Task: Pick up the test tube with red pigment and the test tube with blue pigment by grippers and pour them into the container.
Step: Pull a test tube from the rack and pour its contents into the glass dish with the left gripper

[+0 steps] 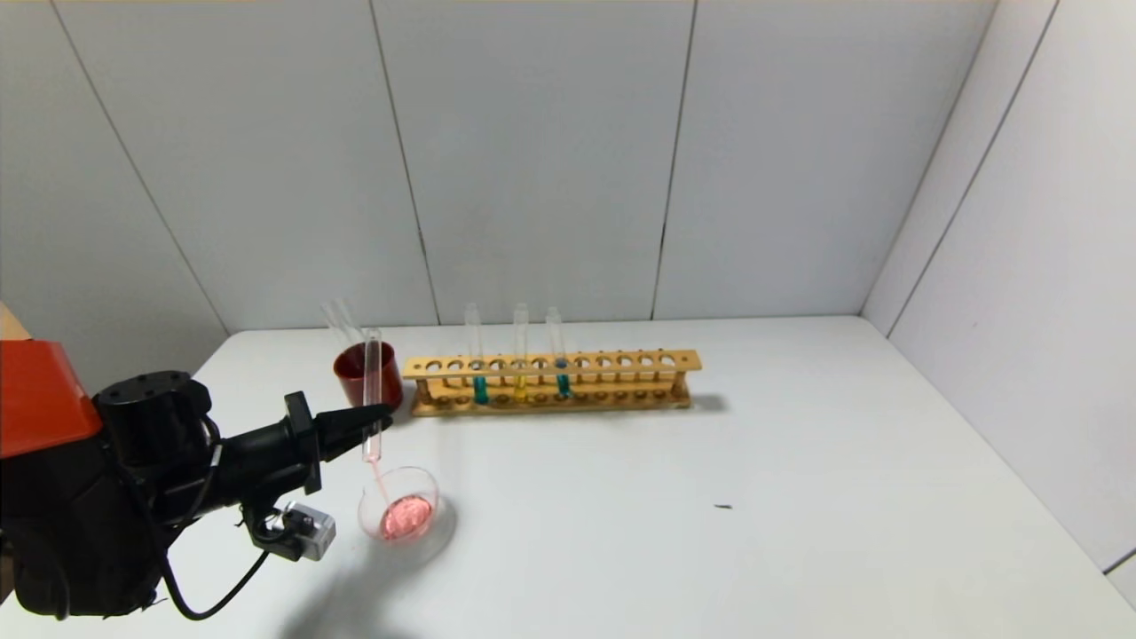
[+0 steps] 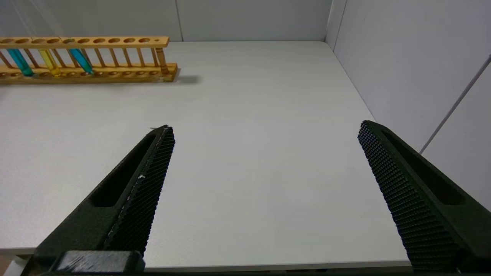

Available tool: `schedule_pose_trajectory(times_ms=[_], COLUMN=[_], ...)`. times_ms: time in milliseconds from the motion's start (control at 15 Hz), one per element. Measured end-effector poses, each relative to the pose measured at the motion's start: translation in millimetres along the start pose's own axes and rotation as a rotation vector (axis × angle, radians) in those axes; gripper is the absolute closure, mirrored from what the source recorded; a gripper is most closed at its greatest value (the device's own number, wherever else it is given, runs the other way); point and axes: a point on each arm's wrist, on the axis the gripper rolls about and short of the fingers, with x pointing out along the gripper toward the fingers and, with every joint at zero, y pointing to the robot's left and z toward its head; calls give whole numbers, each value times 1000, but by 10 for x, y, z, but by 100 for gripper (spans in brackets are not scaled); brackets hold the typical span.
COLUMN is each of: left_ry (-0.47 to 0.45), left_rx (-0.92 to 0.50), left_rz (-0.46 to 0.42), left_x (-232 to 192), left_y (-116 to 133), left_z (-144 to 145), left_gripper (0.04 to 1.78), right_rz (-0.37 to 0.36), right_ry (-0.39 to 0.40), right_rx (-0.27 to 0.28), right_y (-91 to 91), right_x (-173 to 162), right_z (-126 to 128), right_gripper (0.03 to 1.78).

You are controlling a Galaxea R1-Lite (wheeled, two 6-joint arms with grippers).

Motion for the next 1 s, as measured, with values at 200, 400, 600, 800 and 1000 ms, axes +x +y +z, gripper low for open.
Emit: schedule_pose_trajectory(times_ms=[200, 400, 600, 800, 1000], left_ry=[-15, -16, -15, -35, -43], left_rx=[57, 110, 150, 228, 291], left_rz=[11, 17, 20, 47, 47], left_x=[1, -15, -14, 1, -13], left_y=[11, 25, 28, 64, 60], left_z=[-1, -14, -26, -57, -26], left_gripper=[149, 149, 149, 149, 149], right_rz=[0, 0, 0, 0, 0], right_ry=[0, 0, 0, 0, 0], right_rx=[0, 0, 0, 0, 0], right_y=[0, 0, 0, 0, 0], right_x=[0, 0, 0, 0, 0], right_z=[0, 0, 0, 0, 0], right_gripper=[6, 6, 6, 6, 6])
